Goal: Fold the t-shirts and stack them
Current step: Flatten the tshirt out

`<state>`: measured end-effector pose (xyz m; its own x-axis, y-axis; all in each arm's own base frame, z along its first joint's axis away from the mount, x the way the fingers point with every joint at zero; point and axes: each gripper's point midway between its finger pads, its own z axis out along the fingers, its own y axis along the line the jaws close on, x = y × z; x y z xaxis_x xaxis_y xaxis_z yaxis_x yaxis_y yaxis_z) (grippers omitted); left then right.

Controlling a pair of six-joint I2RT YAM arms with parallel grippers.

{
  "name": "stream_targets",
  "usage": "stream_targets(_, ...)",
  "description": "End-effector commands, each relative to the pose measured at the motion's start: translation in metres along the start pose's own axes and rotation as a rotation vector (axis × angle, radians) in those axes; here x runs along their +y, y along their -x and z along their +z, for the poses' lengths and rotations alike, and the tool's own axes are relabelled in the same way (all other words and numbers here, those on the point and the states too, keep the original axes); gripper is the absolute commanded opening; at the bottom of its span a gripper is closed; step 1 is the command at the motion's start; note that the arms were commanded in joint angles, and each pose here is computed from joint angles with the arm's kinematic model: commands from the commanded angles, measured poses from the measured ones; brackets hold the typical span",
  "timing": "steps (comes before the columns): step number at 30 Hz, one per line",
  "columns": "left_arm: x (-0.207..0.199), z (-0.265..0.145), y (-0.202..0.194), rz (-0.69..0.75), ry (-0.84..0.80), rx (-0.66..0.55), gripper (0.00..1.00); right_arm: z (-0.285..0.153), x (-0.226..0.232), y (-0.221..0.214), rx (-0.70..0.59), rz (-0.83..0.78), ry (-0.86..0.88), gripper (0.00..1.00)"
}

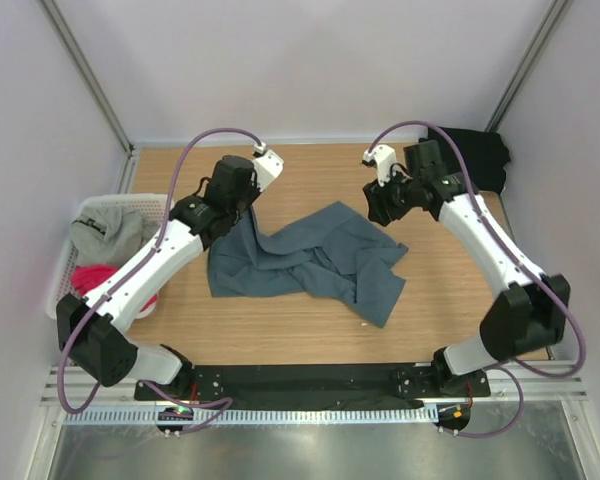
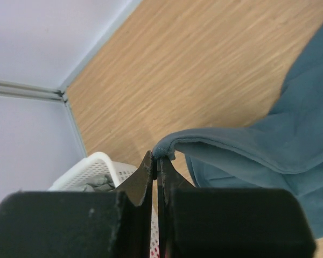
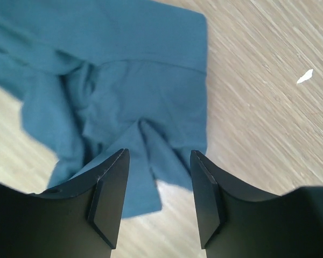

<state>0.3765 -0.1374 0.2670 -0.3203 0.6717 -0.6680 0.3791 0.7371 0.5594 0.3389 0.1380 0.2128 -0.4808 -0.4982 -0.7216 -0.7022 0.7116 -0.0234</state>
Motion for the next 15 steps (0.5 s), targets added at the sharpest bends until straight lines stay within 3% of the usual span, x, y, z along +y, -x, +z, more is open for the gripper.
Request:
stream_targets(1, -0.005, 0.006, 0.006, -0.061, -0.012, -0.047, 0.00, 0.046, -0.038, 0.012, -0.031, 0.023, -0.088, 0.55)
stream_targets(7, -0.028, 0.012, -0.013, -0.106, -0.068, -0.011, 0.00, 0.120, -0.060, -0.006, 0.046, 0.099, -0.034, 0.51)
stream_targets(11, -0.032, 0.011, -0.022, -0.110, -0.076, 0.000, 0.00, 0.126, -0.078, -0.002, 0.082, 0.150, -0.083, 0.51)
stream_targets(15, -0.029, 0.006, -0.024, -0.113, -0.061, -0.015, 0.00, 0.100, -0.096, -0.014, 0.096, 0.206, -0.178, 0.51)
